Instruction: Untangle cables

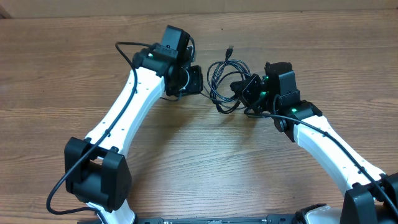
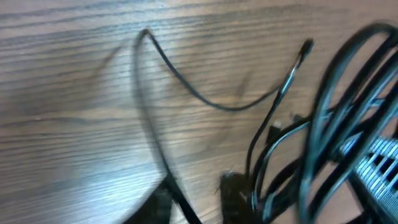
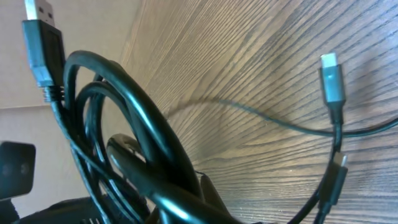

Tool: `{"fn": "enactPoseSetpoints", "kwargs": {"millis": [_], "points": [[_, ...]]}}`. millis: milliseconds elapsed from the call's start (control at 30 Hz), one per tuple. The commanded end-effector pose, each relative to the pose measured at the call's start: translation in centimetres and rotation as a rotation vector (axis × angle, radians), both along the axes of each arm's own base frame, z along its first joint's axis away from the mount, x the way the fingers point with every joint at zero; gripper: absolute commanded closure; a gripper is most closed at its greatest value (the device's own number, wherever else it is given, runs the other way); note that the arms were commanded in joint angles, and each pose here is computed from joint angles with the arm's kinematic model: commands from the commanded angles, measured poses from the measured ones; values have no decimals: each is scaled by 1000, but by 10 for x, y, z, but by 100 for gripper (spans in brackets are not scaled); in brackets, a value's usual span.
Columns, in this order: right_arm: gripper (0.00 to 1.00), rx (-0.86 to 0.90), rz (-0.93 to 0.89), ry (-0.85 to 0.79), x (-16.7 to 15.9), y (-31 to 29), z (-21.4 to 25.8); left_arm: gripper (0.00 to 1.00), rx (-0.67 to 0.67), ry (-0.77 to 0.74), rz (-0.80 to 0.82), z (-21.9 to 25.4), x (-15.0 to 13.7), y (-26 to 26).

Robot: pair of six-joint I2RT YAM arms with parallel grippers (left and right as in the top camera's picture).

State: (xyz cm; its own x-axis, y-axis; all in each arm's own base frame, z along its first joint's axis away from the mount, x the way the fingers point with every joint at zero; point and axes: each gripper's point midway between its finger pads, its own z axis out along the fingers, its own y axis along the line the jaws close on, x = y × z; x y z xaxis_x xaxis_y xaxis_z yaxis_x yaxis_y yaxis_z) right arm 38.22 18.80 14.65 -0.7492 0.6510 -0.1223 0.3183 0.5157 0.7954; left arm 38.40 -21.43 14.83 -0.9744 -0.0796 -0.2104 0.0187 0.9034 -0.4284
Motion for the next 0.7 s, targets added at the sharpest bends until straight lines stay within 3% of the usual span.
{"fn": "enactPoseSetpoints", "kwargs": {"millis": [0, 200, 500, 667], "points": [[96, 18, 1, -28, 6, 1, 12, 92, -4, 28, 0, -10, -11, -10], [96, 16, 2, -23, 5, 1, 11, 96, 21, 27, -26, -27, -20, -18], [96, 16, 18, -14, 2, 3, 9, 96, 197, -39, 30, -39, -7, 14], [96, -58, 89, -68, 0, 2, 6, 84, 146, -100, -50, -27, 8, 15]]}}
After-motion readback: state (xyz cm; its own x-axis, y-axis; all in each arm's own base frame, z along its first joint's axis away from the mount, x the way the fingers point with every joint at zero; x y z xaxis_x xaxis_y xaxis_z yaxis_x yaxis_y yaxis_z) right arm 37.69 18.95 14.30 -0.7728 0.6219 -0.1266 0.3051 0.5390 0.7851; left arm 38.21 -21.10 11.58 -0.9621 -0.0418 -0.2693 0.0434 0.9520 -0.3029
